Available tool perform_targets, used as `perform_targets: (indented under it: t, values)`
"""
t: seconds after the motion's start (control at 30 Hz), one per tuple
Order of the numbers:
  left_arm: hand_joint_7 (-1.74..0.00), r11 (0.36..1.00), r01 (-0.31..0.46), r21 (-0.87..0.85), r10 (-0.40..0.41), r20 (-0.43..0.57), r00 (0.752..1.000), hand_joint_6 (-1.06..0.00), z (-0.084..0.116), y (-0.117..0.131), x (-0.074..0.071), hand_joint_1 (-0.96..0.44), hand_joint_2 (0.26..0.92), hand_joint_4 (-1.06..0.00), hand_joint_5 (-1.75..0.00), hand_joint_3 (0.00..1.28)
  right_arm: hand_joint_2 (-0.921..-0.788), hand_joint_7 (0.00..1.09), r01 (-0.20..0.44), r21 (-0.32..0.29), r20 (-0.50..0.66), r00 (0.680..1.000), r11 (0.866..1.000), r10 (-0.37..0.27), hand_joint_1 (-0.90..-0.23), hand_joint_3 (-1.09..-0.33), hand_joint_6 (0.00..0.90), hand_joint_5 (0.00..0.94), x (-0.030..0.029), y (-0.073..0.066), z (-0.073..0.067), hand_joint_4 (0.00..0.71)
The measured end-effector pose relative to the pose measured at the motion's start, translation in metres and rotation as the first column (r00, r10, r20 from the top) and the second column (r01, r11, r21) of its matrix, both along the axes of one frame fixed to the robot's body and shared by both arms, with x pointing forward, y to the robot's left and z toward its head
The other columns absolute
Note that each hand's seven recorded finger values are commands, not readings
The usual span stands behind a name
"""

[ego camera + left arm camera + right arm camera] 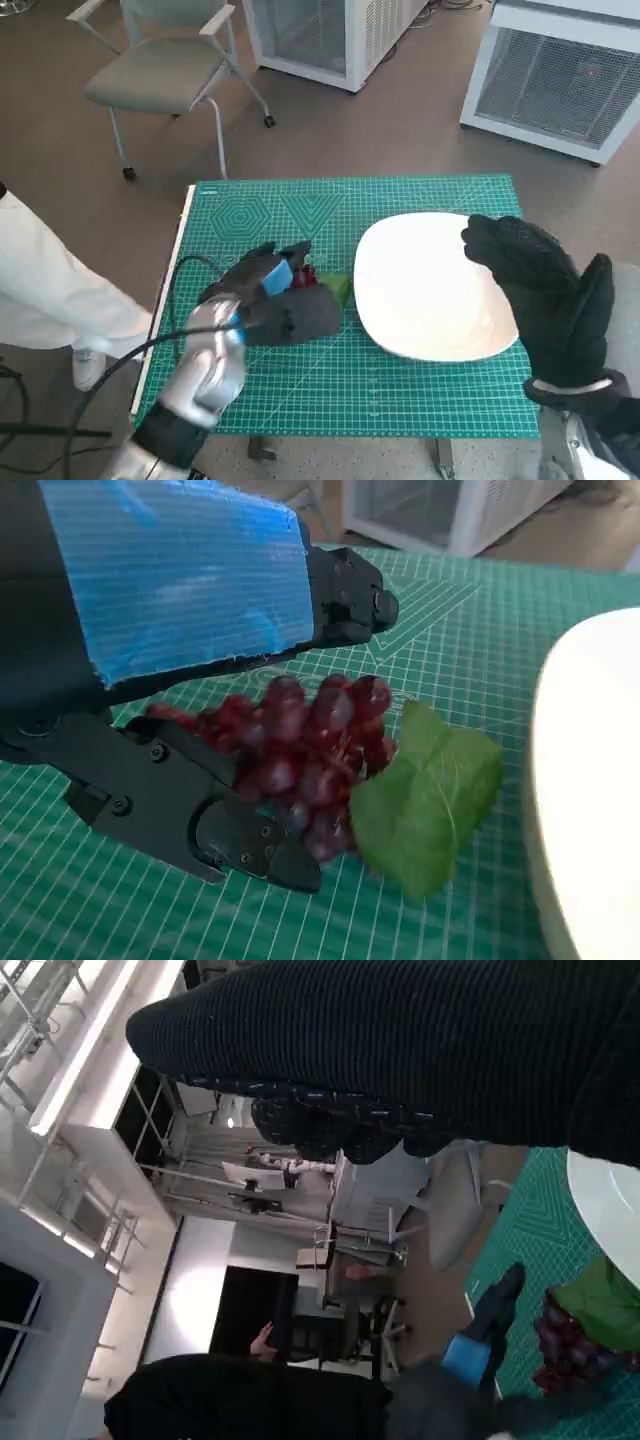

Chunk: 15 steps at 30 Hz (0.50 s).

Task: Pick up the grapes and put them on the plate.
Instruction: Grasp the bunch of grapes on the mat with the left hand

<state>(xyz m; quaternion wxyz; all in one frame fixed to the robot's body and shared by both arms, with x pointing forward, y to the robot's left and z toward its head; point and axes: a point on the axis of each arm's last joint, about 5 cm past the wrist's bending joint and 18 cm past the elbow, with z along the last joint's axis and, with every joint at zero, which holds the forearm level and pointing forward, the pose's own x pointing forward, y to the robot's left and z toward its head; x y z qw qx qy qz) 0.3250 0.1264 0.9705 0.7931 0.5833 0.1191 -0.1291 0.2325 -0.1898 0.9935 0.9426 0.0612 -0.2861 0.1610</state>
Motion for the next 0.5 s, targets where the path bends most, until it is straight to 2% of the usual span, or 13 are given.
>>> perform_targets:
  t: [0.3, 0.5]
  values:
    - [0.00, 0.997, -0.001, 0.078, 0.005, -0.054, 0.999, -0.18, -0.021, -0.006, 0.014, -0.28, 0.734, -0.04, 0.00, 0.00, -0.921, 0.99, -0.004, -0.001, -0.001, 1.000, 1.000, 0.004, -0.344, -0.608, 0.229, 0.833, -0.0003, 0.001, 0.000, 0.400]
    - [0.00, 0.993, 0.017, 0.115, -0.009, -0.072, 0.997, -0.16, -0.026, -0.007, 0.018, -0.24, 0.744, -0.02, 0.00, 0.00, -0.921, 0.99, -0.003, -0.001, -0.004, 1.000, 1.000, 0.003, -0.346, -0.608, 0.227, 0.834, -0.0010, 0.001, -0.001, 0.400]
